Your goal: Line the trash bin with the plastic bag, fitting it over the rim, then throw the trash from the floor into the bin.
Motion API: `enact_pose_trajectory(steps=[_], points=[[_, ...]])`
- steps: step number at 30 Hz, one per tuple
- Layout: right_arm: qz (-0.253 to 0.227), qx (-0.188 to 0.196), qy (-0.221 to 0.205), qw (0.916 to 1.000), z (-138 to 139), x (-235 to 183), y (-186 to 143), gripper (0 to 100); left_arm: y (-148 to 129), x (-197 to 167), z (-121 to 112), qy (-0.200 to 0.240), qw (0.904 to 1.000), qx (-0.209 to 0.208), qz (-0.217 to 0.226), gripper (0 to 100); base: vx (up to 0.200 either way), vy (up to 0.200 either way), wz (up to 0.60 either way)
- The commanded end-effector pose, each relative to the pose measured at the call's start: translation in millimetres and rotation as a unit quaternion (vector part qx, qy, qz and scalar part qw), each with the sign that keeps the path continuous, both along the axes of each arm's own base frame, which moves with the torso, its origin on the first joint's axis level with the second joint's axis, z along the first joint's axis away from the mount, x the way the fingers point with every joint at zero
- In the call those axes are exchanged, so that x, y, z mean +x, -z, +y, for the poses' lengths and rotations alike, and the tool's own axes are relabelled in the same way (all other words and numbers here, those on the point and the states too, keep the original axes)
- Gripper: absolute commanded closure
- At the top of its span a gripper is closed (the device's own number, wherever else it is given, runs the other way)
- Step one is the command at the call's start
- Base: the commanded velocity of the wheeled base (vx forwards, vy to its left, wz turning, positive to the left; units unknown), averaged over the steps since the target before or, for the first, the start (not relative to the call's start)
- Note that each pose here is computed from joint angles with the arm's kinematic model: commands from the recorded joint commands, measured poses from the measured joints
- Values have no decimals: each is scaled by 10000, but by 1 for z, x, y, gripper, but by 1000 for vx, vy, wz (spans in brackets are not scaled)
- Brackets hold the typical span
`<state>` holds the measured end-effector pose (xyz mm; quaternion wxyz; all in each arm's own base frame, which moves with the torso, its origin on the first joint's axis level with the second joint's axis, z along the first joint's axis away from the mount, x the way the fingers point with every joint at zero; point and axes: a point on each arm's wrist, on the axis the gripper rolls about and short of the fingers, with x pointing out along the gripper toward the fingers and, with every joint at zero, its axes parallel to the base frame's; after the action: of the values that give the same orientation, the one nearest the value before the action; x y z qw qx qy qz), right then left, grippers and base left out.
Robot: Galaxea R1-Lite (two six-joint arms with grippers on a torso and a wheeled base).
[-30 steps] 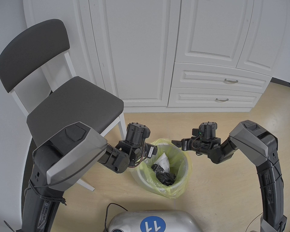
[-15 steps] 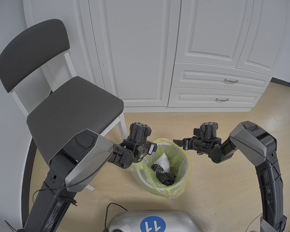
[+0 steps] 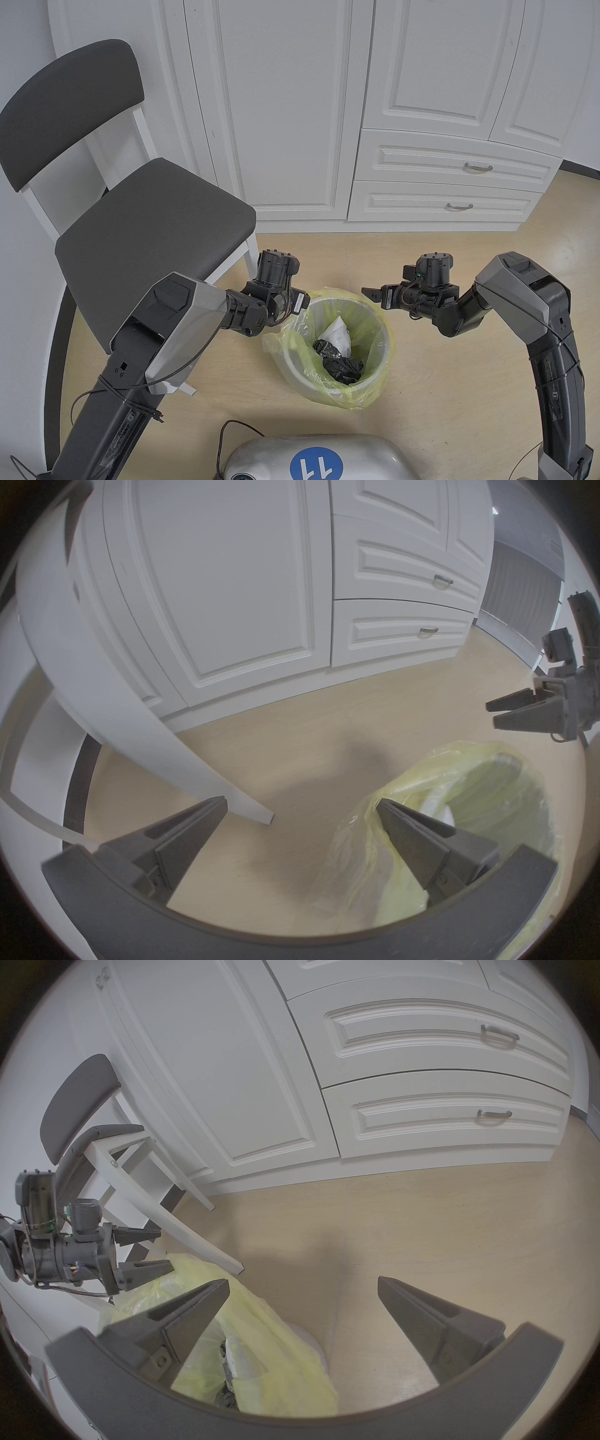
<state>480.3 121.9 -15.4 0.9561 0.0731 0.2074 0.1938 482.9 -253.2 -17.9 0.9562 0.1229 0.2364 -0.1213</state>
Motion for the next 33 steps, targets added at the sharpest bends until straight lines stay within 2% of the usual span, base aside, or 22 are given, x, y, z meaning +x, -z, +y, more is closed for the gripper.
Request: enact_pose_trajectory(steps=[1,12,17,20,22,23,24,33], points=[[11,0,31,10000,-3,3,4,0,26,2,3,-34,9998,72,160,0,0,0,0],[45,-15,67,10000,-6,5,6,0,32,7,15,-242,9994,-42,248,0,0,0,0],[41,-42,171,9998,-18,5,-4,0,26,7,14,-313,9990,-204,226,0,0,0,0],[522,-423,123,9977,-33,-6,-23,0,17,6,11,-322,9988,-313,173,0,0,0,0],[625,-534,92,9966,-37,-8,-27,0,11,6,9,-309,9989,-341,134,0,0,0,0],[890,-822,-143,9925,-48,-14,-31,0,9,5,7,-293,9988,-361,124,0,0,0,0],[961,-903,-253,9909,-51,-16,-30,0,6,4,5,-284,9988,-386,107,0,0,0,0],[1276,-1125,-474,9843,-48,-21,2,0,1,2,1,-265,9987,-427,79,0,0,0,0]])
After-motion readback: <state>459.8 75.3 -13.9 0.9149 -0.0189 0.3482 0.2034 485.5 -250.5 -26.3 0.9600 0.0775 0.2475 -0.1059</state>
